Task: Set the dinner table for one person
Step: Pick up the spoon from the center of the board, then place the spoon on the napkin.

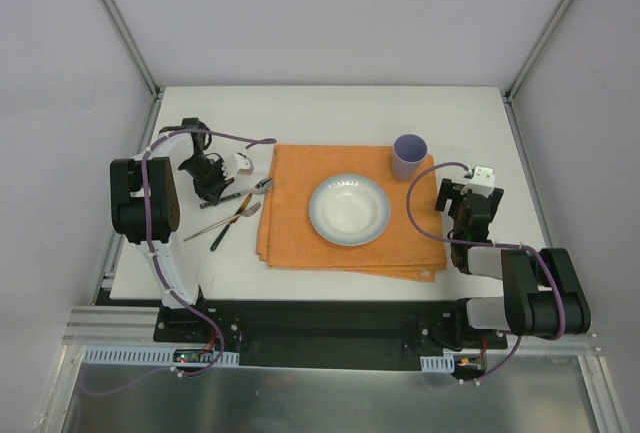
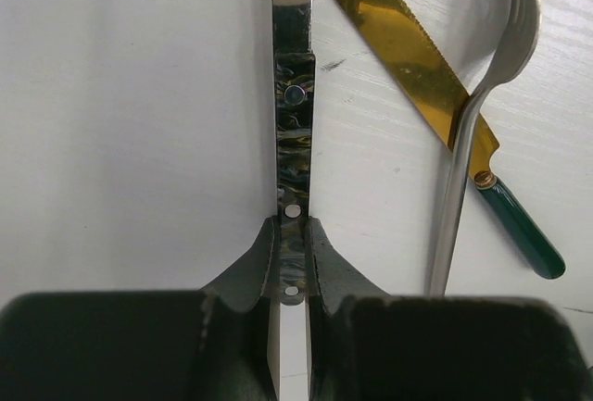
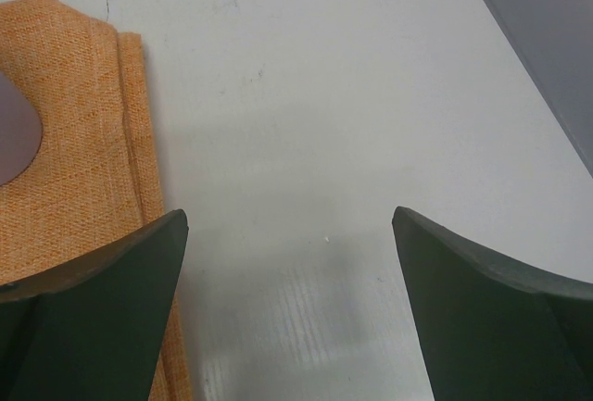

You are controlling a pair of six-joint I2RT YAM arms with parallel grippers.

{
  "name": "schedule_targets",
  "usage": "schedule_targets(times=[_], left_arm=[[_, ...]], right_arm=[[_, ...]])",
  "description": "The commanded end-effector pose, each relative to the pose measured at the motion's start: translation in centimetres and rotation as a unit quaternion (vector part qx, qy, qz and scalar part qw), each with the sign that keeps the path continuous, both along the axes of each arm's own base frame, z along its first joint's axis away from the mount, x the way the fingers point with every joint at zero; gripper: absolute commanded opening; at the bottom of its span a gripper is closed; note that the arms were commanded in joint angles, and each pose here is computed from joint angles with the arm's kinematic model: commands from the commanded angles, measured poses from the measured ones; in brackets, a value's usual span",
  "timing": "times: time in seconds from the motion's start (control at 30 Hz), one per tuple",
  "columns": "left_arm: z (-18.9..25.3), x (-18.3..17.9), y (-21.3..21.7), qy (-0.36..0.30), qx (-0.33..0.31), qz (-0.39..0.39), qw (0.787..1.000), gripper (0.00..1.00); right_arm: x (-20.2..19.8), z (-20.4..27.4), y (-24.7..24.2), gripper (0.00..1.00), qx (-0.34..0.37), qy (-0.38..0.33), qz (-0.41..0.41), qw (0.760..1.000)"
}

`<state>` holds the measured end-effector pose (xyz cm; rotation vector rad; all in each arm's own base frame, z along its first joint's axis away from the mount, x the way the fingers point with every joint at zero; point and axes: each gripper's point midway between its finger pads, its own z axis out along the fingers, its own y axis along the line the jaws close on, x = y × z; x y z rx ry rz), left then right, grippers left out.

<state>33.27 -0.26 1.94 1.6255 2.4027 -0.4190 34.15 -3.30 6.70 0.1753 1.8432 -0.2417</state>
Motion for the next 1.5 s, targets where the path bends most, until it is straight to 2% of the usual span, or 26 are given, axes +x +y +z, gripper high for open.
schedule_targets(times=[0.0,0.1,0.23,0.43,0.53,0.63,0.73,0.93,1.13,1.47], left_arm=[[2.5,1.6,-0.8,-0.03,-0.015,0.046,0.998,0.0],[4.6,2.6,-1.1,-0.057,-0.017,0.06,0.996,0.0],[7.0,2.0,-1.4,-0.078,-0.012,0.058,0.995,0.0],[9.8,1.0,-2.0,-0.078,-0.005,0.082,0.994,0.0],[11.3,0.9,-2.1,-0.06,-0.003,0.146,0.988,0.0],[13.3,0.3,-3.0,-0.023,-0.022,0.251,0.967,0.0],[14.2,0.2,-3.9,-0.012,-0.021,0.313,0.95,0.0],[14.4,-0.4,-5.0,-0.004,-0.007,0.369,0.929,0.0],[13.9,-1.4,-6.8,-0.003,0.004,0.385,0.923,0.0],[14.7,-3.8,-14.7,0.031,-0.033,0.354,0.934,0.0]], right_arm=[[0.7,1.9,-0.2,0.96,0.002,-0.039,-0.007,0.999],[0.7,1.9,-0.1,0.96,0.002,-0.038,-0.005,0.999],[0.7,1.9,-0.2,0.96,0.002,-0.037,-0.007,0.999],[0.7,1.9,-0.2,0.96,0.001,-0.038,-0.007,0.999],[0.7,1.9,-0.2,0.96,0.002,-0.038,-0.007,0.999],[0.7,1.8,-0.2,0.96,0.002,-0.037,-0.007,0.999],[0.7,1.9,-0.2,0.96,0.001,-0.038,-0.006,0.999],[0.7,1.8,-0.2,0.96,0.002,-0.037,-0.007,0.999],[0.7,1.9,-0.1,0.96,0.002,-0.038,-0.006,0.999],[0.7,1.9,-0.1,0.96,0.002,-0.038,-0.006,0.999]])
